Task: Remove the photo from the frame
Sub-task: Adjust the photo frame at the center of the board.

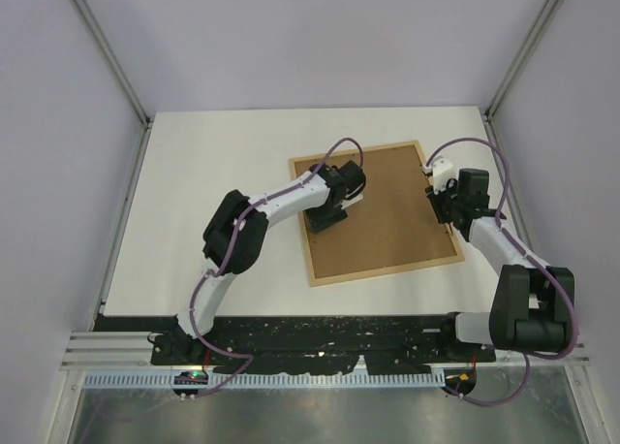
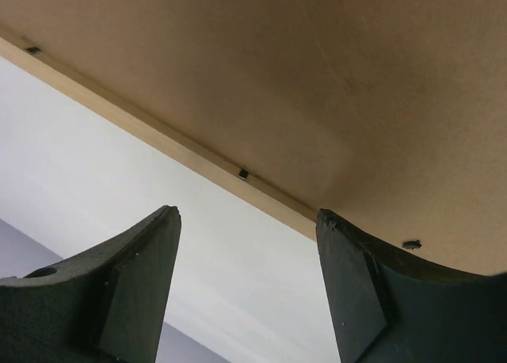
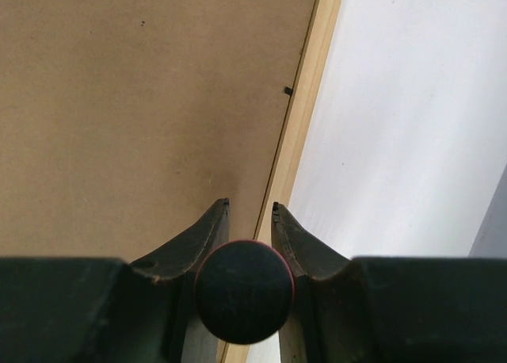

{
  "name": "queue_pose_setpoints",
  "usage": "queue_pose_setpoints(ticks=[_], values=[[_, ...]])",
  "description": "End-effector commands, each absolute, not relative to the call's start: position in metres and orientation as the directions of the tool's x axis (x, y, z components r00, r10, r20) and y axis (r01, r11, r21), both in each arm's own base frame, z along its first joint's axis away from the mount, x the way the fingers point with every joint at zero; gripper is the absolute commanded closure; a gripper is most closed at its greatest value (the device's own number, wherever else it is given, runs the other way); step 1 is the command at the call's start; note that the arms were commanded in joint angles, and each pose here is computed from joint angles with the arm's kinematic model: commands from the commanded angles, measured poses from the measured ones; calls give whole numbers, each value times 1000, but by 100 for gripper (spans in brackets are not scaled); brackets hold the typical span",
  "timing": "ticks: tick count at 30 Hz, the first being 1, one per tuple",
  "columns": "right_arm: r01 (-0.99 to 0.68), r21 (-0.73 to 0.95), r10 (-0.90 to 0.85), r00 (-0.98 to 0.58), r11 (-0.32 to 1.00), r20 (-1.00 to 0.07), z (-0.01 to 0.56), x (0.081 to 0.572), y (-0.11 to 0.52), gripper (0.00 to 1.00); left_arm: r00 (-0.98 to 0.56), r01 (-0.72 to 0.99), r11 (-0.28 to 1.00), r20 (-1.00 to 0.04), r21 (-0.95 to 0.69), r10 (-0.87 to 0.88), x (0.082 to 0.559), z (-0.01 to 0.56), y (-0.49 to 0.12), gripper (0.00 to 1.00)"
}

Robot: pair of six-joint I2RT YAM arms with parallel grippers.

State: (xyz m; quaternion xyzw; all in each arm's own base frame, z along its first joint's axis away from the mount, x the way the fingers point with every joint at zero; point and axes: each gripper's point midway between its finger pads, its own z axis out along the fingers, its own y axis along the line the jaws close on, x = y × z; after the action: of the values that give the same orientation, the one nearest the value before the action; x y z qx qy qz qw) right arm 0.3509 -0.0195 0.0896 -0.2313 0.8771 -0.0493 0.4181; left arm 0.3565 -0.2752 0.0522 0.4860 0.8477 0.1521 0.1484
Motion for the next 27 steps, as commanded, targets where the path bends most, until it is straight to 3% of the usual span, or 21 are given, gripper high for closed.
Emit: queue_pose_setpoints(ticks=[1, 10, 18, 23, 27], values=[[-364, -278, -440, -512, 889, -738, 96, 373, -19, 92, -447, 819, 413, -7, 398, 895, 335, 44, -261, 28], [-356, -271, -432, -526, 894, -732, 90, 398, -23, 92, -362, 913, 338, 71, 229, 929, 278, 26, -263, 30], [-319, -254, -394, -530, 913, -751, 88, 460, -28, 92, -329, 944, 330, 73, 0, 941, 202, 27, -264, 32], [-334, -244, -391, -503, 910, -771, 92, 498, -14, 92, -338, 928, 340, 35, -155, 940, 164, 38, -285, 32], [-341, -284, -424, -468, 896, -775, 105, 512, 2, 92, -411, 907, 399, -80, -138, 908, 184, 58, -310, 29]])
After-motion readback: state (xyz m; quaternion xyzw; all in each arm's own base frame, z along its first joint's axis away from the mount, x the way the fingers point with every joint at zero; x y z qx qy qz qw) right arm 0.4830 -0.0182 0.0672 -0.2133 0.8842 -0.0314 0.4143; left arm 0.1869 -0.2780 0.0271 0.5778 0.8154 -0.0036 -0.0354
